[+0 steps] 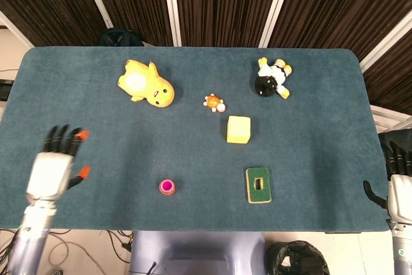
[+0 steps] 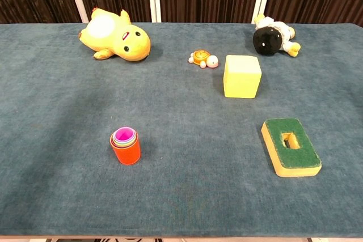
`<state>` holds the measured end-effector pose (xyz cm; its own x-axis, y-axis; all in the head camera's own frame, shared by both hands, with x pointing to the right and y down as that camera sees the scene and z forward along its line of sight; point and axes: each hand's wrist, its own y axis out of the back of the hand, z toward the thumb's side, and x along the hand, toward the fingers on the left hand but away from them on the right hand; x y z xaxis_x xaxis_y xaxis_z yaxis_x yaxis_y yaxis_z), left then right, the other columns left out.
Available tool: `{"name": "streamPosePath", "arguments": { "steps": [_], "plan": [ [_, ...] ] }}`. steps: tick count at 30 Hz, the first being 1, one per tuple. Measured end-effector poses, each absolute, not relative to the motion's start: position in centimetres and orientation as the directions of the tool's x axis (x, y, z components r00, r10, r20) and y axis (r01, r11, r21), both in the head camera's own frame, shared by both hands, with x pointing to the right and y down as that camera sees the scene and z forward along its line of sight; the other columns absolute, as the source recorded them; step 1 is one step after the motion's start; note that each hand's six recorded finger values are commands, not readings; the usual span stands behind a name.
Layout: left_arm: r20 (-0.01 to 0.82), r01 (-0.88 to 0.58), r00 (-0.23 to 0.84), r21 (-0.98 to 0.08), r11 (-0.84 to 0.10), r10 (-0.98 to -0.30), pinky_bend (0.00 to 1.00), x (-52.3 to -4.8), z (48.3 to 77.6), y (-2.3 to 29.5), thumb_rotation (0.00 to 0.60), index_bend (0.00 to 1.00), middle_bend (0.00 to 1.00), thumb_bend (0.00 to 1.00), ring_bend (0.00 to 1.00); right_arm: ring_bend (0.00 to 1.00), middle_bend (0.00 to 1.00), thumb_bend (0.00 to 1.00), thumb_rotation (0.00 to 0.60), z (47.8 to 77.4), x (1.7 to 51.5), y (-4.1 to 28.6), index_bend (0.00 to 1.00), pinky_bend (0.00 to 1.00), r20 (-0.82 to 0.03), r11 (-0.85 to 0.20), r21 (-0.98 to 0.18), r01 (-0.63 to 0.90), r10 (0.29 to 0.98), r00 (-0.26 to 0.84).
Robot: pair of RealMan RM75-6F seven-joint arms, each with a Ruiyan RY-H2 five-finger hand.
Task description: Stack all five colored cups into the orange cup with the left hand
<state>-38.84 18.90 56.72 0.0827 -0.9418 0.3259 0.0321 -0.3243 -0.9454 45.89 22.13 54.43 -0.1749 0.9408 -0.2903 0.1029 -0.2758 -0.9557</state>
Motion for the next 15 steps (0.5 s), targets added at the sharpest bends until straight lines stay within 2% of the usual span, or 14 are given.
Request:
{"name": "streamPosePath", "arguments": {
  "steps": [6, 15],
  "plan": [
    [0.325, -0.016, -0.035, -0.946, -0.324, -0.945, 0.03, -43.5, 57.4, 21.3, 0.600, 0.07, 0.08, 0.21, 0.00, 0.07, 0.05, 0.37, 0.600, 54.5, 45.5, 22.2, 0.07, 0.00, -0.298, -0.285, -0.953, 0.102, 0.943, -0.150],
    [0.289, -0.077, -0.086, -0.956, -0.283, -0.953, 0.03, -45.8, 56.8, 21.6, 0.600, 0.07, 0.08, 0.21, 0.00, 0.07, 0.05, 0.37, 0.600, 54.8, 44.4, 22.2, 0.07, 0.00, -0.316, -0.308, -0.946, 0.101, 0.946, -0.067]
  ]
}}
